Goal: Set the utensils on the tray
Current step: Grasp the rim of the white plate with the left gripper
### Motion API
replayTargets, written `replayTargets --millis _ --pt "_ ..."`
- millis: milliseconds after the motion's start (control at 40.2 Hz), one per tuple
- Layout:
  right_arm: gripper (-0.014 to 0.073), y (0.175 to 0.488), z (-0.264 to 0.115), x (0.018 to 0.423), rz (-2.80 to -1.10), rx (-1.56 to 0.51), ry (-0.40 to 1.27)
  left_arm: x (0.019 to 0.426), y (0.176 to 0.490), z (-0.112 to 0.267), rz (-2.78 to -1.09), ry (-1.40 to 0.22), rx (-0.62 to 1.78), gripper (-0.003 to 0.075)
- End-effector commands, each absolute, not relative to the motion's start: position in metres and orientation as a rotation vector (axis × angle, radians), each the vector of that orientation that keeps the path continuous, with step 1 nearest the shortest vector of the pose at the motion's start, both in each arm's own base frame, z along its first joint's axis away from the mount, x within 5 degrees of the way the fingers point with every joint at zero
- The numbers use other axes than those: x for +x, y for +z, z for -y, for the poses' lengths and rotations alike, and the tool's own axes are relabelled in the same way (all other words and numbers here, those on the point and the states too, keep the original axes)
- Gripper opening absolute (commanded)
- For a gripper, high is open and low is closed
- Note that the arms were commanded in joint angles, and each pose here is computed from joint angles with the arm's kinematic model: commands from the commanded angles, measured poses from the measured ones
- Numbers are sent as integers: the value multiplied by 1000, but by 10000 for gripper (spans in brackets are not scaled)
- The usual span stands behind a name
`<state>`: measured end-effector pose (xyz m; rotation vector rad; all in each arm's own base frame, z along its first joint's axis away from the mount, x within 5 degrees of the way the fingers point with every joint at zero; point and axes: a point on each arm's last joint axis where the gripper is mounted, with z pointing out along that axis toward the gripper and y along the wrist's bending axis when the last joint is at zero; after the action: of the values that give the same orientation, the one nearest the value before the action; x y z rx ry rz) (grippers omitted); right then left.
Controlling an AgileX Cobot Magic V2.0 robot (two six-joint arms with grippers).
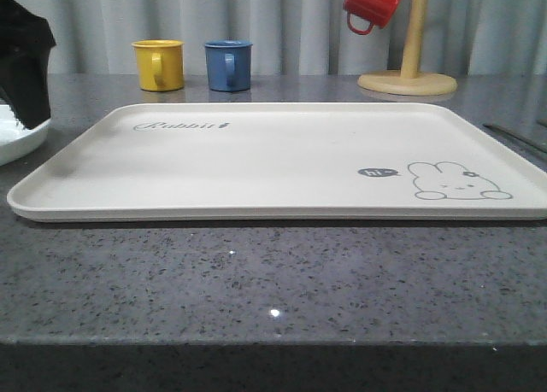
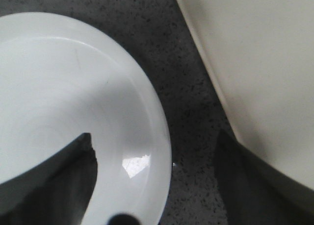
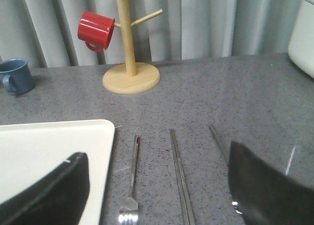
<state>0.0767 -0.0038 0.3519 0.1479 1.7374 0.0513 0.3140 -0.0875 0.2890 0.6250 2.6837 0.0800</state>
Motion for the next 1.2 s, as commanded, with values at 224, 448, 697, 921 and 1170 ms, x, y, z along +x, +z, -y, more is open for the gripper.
replayTargets --millis 224,448,697,921,1170 --pt "602 369 4 78 -1638 136 39 334 282 95 -2697 89 644 391" --pt "602 369 4 78 -1638 136 39 335 276 96 -2719 93 654 133" --pt "602 369 4 78 -1638 136 39 334 287 96 -2691 95 676 -18" --pt "602 369 4 78 -1637 136 39 320 335 115 -2580 197 781 -18" --pt "602 369 4 78 -1637 136 39 299 383 171 -2395 143 908 -18"
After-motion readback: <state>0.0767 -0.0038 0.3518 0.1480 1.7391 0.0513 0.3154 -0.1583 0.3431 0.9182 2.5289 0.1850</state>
